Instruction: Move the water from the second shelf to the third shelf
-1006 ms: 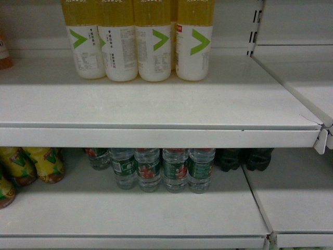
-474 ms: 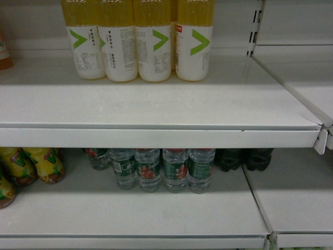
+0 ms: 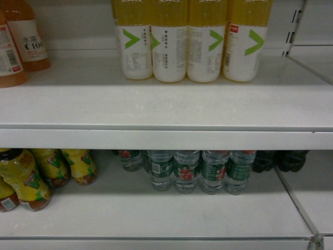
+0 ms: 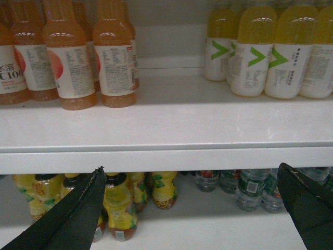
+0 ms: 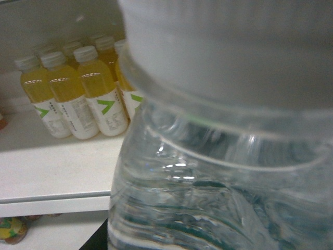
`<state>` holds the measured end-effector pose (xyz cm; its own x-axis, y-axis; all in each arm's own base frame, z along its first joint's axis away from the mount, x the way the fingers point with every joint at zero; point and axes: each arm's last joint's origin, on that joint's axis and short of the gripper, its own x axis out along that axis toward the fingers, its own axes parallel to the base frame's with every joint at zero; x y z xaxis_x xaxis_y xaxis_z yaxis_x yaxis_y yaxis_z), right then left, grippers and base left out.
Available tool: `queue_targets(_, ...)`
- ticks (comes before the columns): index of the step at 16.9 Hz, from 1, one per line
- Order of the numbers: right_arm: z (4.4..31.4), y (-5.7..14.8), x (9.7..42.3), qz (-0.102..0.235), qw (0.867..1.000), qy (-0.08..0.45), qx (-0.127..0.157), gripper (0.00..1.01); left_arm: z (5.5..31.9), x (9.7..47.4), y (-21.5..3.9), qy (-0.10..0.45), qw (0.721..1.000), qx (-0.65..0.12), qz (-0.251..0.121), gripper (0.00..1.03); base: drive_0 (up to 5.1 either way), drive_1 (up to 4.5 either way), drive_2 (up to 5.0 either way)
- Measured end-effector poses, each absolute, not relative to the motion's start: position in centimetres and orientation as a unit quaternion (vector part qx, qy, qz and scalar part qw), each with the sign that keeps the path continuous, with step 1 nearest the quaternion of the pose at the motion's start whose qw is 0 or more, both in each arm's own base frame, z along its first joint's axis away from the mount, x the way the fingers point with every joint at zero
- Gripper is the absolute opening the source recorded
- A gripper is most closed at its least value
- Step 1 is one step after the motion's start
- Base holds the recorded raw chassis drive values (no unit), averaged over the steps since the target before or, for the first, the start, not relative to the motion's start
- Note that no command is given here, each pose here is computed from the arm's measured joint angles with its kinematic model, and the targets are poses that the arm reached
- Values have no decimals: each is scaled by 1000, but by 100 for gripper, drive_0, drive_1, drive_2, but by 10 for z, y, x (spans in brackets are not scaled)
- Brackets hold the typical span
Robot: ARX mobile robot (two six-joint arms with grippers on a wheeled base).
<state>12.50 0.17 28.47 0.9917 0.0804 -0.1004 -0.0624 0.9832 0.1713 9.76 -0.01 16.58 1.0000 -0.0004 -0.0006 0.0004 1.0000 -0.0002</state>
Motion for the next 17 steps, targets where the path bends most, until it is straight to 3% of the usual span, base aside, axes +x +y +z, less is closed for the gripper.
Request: queue_targets(17,285,2,125,37,994,53,84,43,166,98,0,0,1000,0,0,98,-478,236,236)
